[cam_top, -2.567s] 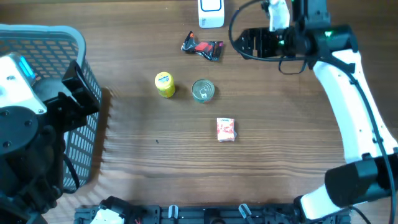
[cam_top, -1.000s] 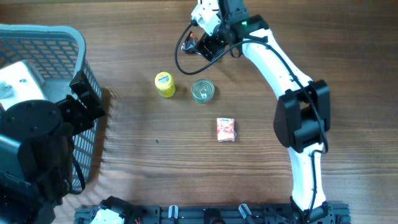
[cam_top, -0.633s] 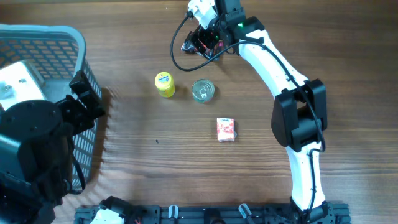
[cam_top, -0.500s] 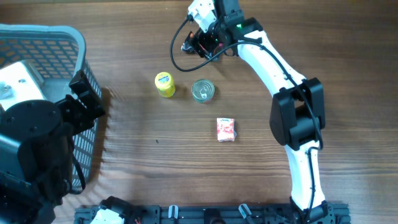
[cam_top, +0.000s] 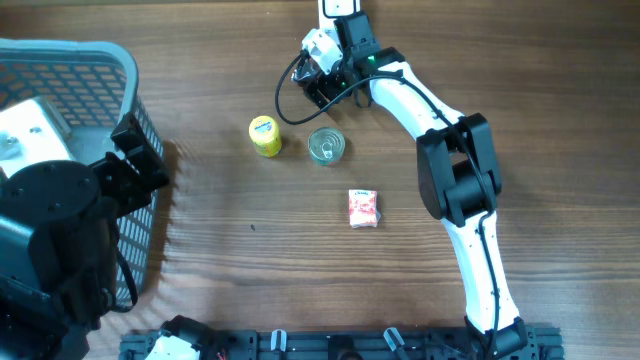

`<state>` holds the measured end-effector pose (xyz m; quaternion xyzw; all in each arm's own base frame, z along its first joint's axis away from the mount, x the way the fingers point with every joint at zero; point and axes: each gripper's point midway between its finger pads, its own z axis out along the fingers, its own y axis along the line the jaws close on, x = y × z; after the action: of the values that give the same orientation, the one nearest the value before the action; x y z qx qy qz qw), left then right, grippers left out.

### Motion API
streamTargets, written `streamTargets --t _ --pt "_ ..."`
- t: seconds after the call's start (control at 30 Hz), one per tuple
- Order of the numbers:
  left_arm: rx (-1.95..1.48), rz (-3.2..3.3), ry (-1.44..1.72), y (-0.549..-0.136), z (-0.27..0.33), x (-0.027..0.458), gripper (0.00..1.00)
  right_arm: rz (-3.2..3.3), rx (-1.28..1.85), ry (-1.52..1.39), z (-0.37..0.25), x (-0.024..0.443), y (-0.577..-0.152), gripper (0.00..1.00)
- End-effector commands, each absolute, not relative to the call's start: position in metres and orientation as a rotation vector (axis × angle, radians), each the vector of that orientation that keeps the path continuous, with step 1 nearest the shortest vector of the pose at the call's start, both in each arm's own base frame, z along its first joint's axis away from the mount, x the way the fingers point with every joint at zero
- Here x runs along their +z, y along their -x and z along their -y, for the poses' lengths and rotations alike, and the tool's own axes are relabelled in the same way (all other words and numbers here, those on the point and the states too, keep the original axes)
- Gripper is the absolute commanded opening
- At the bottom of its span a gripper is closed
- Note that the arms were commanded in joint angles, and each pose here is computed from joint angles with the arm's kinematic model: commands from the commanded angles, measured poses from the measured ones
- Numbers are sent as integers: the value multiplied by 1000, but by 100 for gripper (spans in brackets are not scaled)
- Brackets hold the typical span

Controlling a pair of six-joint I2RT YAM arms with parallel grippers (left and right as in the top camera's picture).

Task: Scan the item barcode

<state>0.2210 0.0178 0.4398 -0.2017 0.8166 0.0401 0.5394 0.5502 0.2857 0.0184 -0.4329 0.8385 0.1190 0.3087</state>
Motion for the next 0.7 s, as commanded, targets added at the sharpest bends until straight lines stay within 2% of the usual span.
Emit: streamTargets --t 0.0,0.3,0.6,0.67 --pt "95 -1937 506 -221 -20 438 100 -2197 342 1136 -293 15 -554 100" --pt "96 -1949 518 -219 -20 435 100 -2145 324 1148 -295 17 -562 100" --pt "106 -1960 515 -217 -21 432 100 -2260 350 1153 -288 -36 -549 100" --pt "105 -1960 515 -217 -21 432 100 -2276 355 1148 -288 -41 -548 97"
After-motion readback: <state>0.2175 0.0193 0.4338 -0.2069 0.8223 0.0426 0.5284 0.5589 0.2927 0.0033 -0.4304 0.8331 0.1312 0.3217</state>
